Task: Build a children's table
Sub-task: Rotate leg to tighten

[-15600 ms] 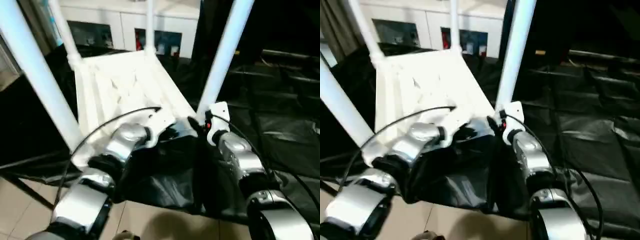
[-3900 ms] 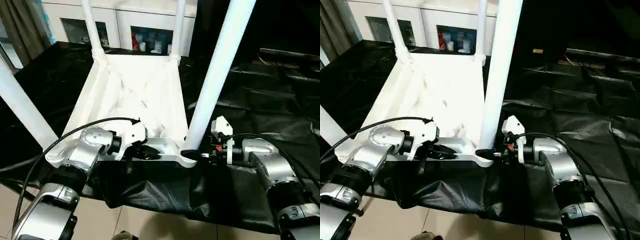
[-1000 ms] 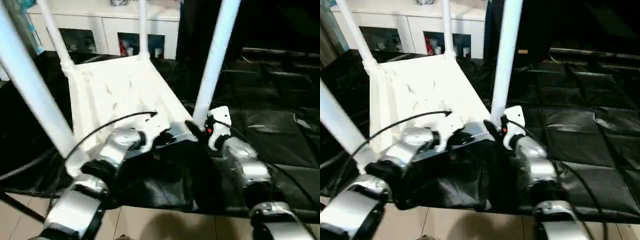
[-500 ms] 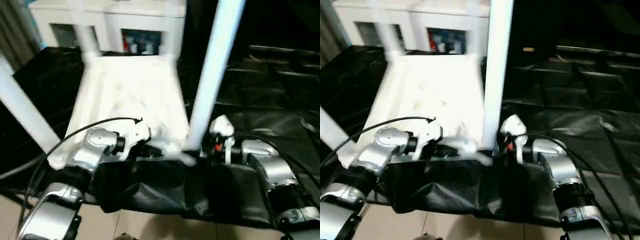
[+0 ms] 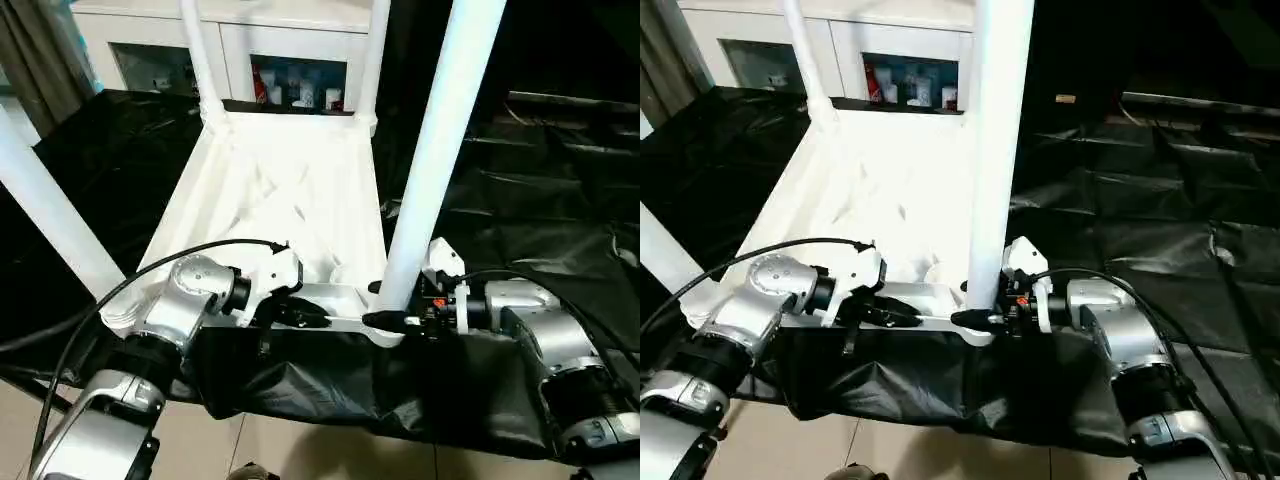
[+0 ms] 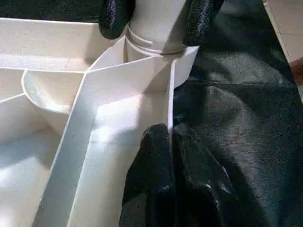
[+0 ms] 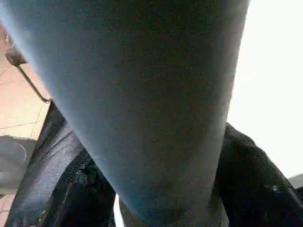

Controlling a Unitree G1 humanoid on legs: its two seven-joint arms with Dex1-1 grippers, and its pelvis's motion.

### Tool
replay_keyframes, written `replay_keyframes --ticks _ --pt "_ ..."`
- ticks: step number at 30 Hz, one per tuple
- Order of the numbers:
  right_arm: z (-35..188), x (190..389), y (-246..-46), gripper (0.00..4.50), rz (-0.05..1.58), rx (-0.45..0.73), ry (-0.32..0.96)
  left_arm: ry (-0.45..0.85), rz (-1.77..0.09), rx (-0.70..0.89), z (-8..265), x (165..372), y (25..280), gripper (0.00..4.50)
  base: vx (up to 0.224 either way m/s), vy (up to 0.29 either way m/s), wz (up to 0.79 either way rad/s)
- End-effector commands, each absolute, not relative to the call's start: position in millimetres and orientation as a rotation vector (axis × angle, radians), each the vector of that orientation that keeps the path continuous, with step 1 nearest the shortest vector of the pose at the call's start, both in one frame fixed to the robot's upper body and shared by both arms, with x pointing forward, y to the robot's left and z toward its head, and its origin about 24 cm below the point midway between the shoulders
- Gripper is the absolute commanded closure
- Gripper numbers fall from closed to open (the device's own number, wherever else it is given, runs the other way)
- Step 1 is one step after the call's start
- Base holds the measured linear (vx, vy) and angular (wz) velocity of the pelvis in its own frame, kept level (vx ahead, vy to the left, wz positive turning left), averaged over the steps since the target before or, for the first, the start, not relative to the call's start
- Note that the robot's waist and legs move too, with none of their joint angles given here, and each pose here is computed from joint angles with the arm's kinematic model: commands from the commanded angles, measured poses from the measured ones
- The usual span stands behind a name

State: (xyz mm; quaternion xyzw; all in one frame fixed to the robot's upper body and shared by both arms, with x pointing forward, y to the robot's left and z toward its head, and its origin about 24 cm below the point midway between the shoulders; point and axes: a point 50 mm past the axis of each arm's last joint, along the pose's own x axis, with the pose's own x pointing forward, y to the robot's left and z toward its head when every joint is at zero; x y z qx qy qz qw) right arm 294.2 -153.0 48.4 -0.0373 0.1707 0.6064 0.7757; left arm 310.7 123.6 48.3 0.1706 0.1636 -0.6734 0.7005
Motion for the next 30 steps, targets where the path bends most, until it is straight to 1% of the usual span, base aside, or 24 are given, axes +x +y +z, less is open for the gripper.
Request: replay_keyframes --ticks 1,2,3,4,5,6,8,9,11,12,14,16,18,19,20,21,22,23,24,25,26,27,28,30 --pt "33 283.5 -138.2 2.06 1.375 -0.023 0.434 0.309 -1.449 0.347 51 314 114 4.5 0.0 0.0 0.0" --pt "29 287.9 -135.8 2.06 1.281 -0.01 0.42 0.307 -1.376 0.357 51 319 113 4.5 0.0 0.0 0.0" --pt "29 287.9 -135.8 2.08 1.281 -0.01 0.42 0.307 -1.376 0.357 51 319 113 4.5 0.0 0.0 0.0" --pt "23 293.6 -133.8 2.08 1.172 -0.003 0.414 0.306 -1.297 0.366 50 325 113 4.5 0.0 0.0 0.0" --pt "19 297.2 -132.5 2.11 1.095 0.002 0.412 0.306 -1.242 0.372 50 330 112 4.5 0.0 0.0 0.0" --pt "19 297.2 -132.5 2.14 1.095 0.002 0.412 0.306 -1.242 0.372 50 330 112 4.5 0.0 0.0 0.0" --pt "11 305.6 -128.3 2.25 0.905 0.05 0.409 0.293 -1.124 0.358 51 339 107 4.5 0.0 0.0 0.0" --pt "8 307.9 -125.6 2.35 0.84 0.079 0.409 0.283 -1.086 0.352 52 342 103 4.5 0.0 0.0 0.0" --pt "6 309.9 -121.7 2.38 0.782 0.098 0.406 0.278 -1.048 0.348 53 345 100 4.5 0.0 0.0 0.0" --pt "3 312.7 -114.8 2.4 0.703 0.124 0.406 0.269 -0.995 0.342 54 349 94 4.5 0.0 0.0 0.0" --pt "1 314.0 -111.9 2.43 0.668 0.135 0.41 0.266 -0.973 0.339 55 351 92 4.5 0.0 0.0 0.0" --pt "-3 318.4 -104.4 2.43 0.555 0.166 0.425 0.258 -0.902 0.334 57 356 86 4.5 0.0 0.0 0.0" --pt "-4 319.8 -98.1 2.43 0.53 0.158 0.429 0.256 -0.868 0.329 58 358 82 4.5 0.0 0.0 0.0" --pt "-4 319.8 -98.1 2.43 0.53 0.158 0.429 0.256 -0.868 0.329 58 358 82 4.5 0.0 0.0 0.0" --pt "-4 320.8 -93.4 2.43 0.513 0.149 0.431 0.255 -0.844 0.326 58 359 80 4.5 0.0 0.0 0.0" --pt "0 322.0 -84.5 2.43 0.544 0.142 0.401 0.247 -0.843 0.324 59 359 76 4.5 0.0 0.0 0.0" --pt "4 322.4 -77.8 2.11 0.585 0.135 0.37 0.24 -0.851 0.323 59 359 73 4.5 0.0 0.0 0.0" --pt "4 322.4 -77.8 2.11 0.585 0.135 0.37 0.24 -0.851 0.323 59 359 73 4.5 0.0 0.0 0.0" --pt "9 320.8 -71.8 1.91 0.664 0.139 0.333 0.232 -0.882 0.321 59 357 71 4.5 0.0 0.0 0.0" --pt "9 320.8 -71.8 1.79 0.664 0.139 0.333 0.232 -0.882 0.321 59 357 71 4.5 0.0 0.0 0.0" --pt "16 316.6 -67.1 1.77 0.784 0.139 0.295 0.22 -0.942 0.32 59 353 71 4.5 0.0 0.0 0.0" --pt "16 316.6 -67.1 1.68 0.784 0.139 0.295 0.22 -0.942 0.32 59 353 71 4.5 0.0 0.0 0.0" --pt "19 312.0 -69.4 1.68 0.879 0.115 0.289 0.218 -1.001 0.322 58 350 73 4.5 0.0 0.0 0.0" --pt "20 308.6 -74.4 1.68 0.949 0.096 0.292 0.221 -1.056 0.326 57 346 77 4.5 0.0 0.0 0.0"
